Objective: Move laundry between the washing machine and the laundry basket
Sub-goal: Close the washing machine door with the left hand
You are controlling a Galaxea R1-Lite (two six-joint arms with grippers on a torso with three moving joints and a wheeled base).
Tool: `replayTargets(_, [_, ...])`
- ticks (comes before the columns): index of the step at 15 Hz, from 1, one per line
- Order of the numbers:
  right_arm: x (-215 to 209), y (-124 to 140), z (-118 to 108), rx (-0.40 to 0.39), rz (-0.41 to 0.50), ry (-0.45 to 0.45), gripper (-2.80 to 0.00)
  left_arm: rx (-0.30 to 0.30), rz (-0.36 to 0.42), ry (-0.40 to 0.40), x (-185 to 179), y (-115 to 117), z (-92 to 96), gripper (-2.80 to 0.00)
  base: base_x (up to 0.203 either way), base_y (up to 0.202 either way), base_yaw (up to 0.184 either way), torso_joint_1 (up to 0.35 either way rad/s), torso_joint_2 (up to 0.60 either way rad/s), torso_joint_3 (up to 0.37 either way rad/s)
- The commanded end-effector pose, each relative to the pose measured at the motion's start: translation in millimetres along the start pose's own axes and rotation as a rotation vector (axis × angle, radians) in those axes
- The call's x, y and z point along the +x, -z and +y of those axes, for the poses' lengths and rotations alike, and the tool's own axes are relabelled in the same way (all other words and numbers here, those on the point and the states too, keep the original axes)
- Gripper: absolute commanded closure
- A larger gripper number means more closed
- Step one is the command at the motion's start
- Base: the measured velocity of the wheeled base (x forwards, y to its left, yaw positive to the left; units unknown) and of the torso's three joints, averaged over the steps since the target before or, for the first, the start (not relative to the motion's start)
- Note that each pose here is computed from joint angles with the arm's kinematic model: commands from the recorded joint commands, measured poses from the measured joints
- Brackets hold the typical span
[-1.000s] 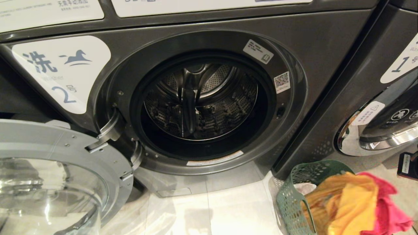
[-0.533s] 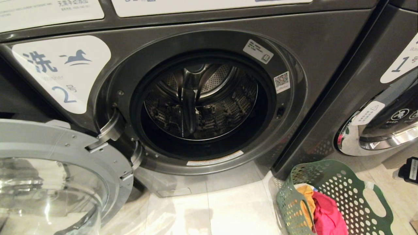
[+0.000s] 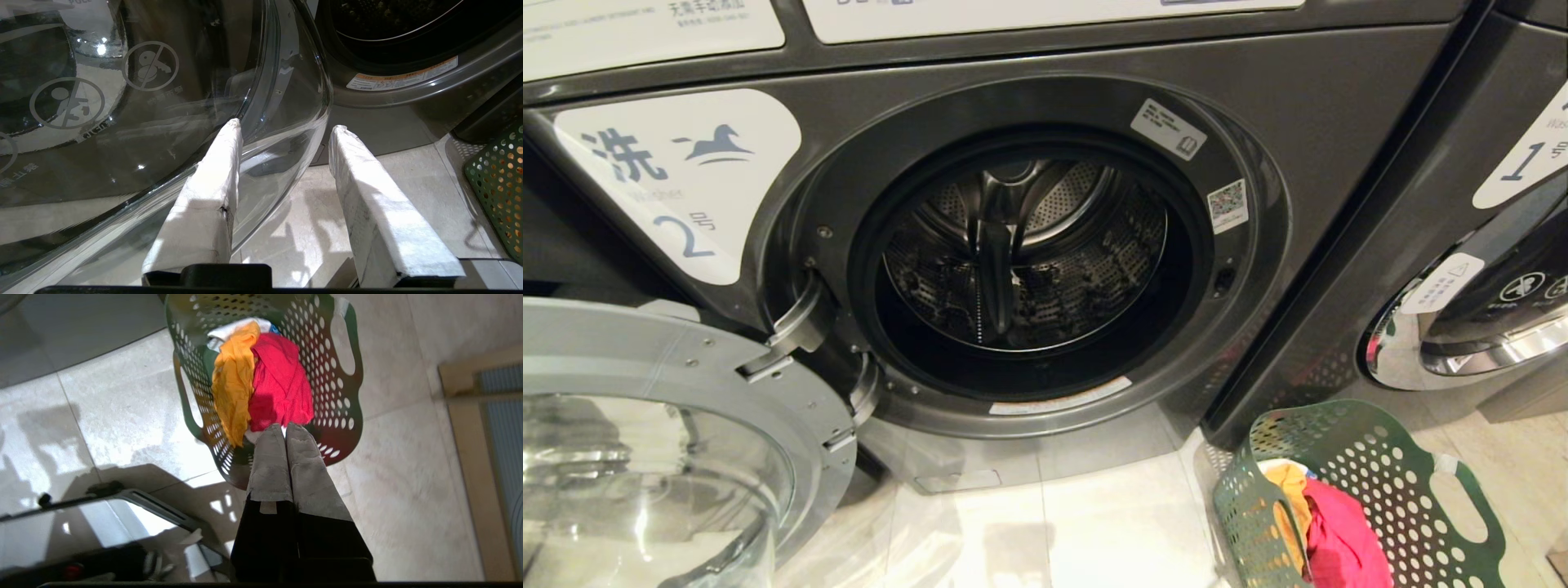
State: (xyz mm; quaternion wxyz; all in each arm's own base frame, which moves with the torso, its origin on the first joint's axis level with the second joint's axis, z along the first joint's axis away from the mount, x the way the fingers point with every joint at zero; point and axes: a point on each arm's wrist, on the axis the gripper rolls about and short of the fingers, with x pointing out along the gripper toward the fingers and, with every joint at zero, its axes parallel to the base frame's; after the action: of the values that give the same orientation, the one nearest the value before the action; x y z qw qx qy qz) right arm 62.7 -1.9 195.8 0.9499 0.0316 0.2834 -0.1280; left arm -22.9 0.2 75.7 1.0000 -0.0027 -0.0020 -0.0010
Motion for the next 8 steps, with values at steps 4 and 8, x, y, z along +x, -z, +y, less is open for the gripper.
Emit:
replayTargets(4, [-14.8,107.8,-26.4,-0.187,-0.28,-0.099,0.0,-0.001,0.003,-0.001,0.2,0.4,0.0,0.0,0.0,0.0,0.0,0.0,0.0,0.0])
replayTargets(8, [10.1,124.7,-11.9,-0.298,-0.403,-0.32,0.0,-0.001,0.003,-0.001,0.2,0.4,0.0,0.0,0.0,0.0,0.0,0.0,0.0,0.0])
